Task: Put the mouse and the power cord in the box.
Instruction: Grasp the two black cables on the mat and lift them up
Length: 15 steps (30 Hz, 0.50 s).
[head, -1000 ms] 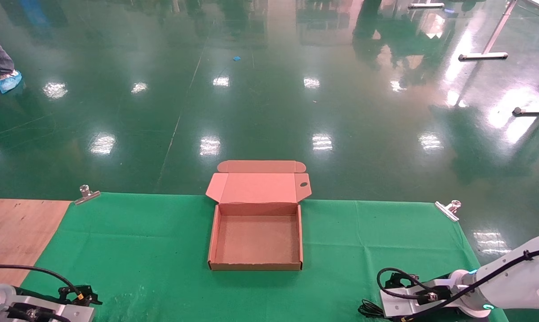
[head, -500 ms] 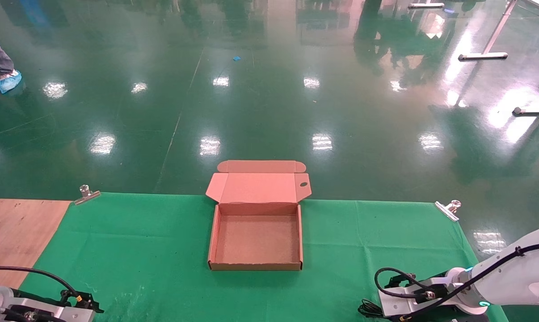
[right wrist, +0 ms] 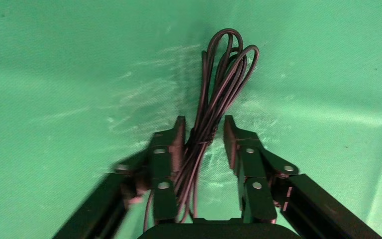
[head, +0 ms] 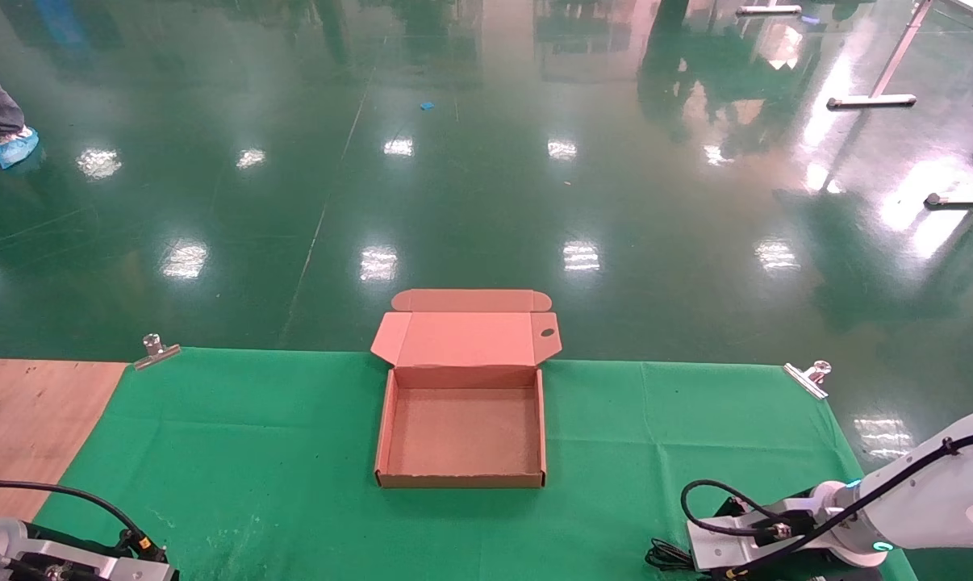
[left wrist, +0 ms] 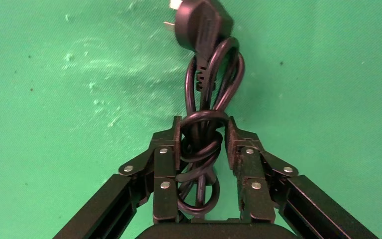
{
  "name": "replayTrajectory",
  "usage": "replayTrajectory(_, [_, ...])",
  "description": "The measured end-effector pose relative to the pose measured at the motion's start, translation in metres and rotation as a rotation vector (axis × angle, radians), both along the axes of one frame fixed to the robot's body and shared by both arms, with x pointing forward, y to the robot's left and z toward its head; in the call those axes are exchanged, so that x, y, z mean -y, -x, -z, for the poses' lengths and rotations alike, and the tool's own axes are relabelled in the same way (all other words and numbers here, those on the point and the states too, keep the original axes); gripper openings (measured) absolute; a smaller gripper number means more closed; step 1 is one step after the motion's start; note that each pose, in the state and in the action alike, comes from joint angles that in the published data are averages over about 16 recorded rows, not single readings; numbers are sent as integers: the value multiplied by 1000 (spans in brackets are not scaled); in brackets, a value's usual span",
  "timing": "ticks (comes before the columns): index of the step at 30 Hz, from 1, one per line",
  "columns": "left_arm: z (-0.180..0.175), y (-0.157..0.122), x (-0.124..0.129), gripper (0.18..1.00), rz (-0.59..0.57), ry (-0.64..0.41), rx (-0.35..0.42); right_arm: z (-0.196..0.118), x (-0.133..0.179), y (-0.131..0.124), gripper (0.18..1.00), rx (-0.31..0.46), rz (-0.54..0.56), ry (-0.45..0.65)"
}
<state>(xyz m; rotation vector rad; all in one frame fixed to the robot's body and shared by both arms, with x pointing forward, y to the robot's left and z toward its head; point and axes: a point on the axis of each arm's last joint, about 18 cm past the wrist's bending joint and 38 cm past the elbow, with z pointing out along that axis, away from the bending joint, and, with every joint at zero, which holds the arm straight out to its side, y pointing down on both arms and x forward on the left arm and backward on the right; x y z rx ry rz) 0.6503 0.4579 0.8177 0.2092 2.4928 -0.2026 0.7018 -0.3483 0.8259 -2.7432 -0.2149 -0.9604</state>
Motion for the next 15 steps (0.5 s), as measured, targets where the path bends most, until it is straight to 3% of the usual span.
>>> replayTrajectory(5, [-4, 2, -1, 399, 6, 5, 1, -4, 2, 3, 372, -5, -3, -9])
replayTrajectory(15, [-43, 7, -6, 333, 37, 23, 43, -37, 1, 10, 251, 22, -35, -55])
